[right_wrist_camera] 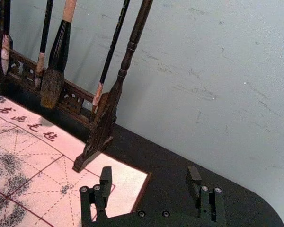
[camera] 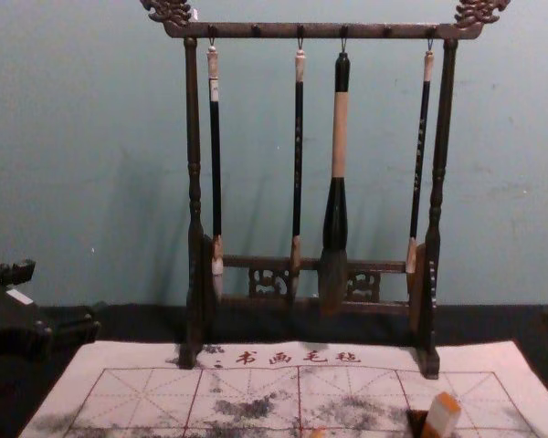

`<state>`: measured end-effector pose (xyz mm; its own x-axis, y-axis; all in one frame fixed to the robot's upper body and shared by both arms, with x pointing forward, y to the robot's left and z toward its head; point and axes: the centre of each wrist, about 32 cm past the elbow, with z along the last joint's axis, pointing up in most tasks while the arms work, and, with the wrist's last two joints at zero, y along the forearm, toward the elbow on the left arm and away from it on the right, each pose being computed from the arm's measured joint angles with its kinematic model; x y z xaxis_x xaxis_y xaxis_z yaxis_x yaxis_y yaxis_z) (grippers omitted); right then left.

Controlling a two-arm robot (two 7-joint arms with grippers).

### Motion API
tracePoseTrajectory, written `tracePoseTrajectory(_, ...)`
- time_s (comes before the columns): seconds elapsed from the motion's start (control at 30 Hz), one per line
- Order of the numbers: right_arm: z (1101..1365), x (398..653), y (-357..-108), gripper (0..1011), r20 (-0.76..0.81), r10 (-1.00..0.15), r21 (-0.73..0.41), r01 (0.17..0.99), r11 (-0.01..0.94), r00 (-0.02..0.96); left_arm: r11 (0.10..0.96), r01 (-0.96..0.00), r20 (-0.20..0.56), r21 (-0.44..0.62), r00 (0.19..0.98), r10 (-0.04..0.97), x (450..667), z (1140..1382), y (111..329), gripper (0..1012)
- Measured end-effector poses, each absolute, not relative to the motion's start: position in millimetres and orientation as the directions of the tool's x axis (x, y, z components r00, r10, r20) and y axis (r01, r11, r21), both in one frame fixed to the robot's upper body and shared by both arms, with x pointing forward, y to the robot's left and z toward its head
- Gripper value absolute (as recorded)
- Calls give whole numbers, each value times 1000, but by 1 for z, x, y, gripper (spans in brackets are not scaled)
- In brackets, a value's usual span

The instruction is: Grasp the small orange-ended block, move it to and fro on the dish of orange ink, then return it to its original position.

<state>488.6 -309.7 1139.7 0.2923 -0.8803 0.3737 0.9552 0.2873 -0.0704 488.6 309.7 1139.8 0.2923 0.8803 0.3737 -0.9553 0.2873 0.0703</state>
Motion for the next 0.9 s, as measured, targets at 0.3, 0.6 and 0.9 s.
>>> tracePoseTrajectory(0.3,1140,489,-310,1000,374,-880,-70,955,287,292,287,-955,374,70,292,880,489,1140,310,1001)
tracePoseTrajectory(0.6,1140,489,-310,1000,374,-880,-70,955,287,292,287,-955,374,70,292,880,489,1140,310,1001)
tracePoseTrajectory(0.9,1140,489,-310,1000,374,-880,-70,955,287,292,287,-955,374,70,292,880,489,1140,310,1001)
